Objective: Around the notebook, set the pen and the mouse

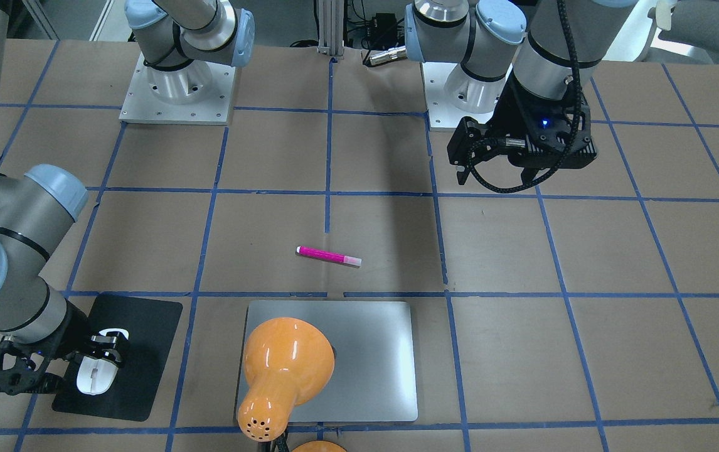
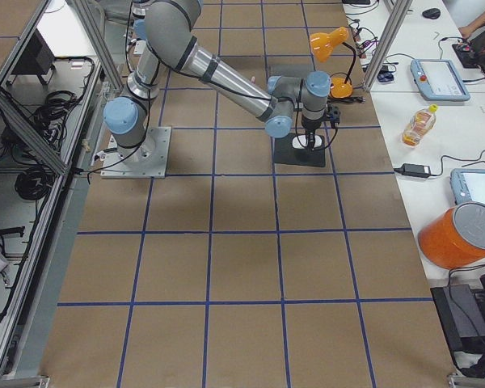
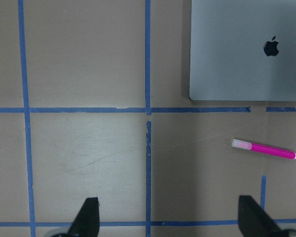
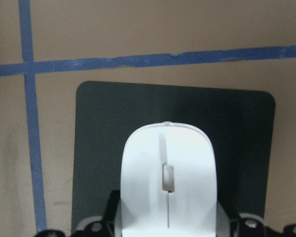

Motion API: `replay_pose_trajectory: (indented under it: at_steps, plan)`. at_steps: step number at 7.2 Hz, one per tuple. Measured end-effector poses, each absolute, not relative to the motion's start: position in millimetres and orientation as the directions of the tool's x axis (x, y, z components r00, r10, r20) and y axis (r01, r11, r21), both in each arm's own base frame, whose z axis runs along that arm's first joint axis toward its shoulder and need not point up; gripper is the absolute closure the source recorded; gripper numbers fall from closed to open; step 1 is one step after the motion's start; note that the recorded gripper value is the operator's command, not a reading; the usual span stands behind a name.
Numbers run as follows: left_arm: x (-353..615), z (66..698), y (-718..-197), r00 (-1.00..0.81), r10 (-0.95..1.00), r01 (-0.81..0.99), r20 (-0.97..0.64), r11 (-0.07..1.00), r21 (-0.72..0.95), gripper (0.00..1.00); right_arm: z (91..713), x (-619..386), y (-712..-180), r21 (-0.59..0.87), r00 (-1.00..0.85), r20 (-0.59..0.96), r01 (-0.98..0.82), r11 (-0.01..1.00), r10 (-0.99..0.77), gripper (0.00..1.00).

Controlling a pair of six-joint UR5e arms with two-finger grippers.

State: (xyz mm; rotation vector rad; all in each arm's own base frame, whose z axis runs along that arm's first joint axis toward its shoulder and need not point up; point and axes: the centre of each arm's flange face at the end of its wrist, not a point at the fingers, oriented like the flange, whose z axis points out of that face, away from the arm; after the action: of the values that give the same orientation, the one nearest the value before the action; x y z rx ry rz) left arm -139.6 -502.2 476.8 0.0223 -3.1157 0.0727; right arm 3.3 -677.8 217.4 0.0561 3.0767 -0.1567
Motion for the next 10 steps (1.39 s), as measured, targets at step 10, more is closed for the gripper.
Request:
replay_pose_trajectory:
  at_steps: [10]
  plan:
    - [-138.9,477.5,-502.1,-1.000,-0.014,-0.016,0.027,0.999,-0.048,0.00,268.0,11.3,-653.3,-0.043,-0.997,-0.058,0.054,0.998,0.051,0.00]
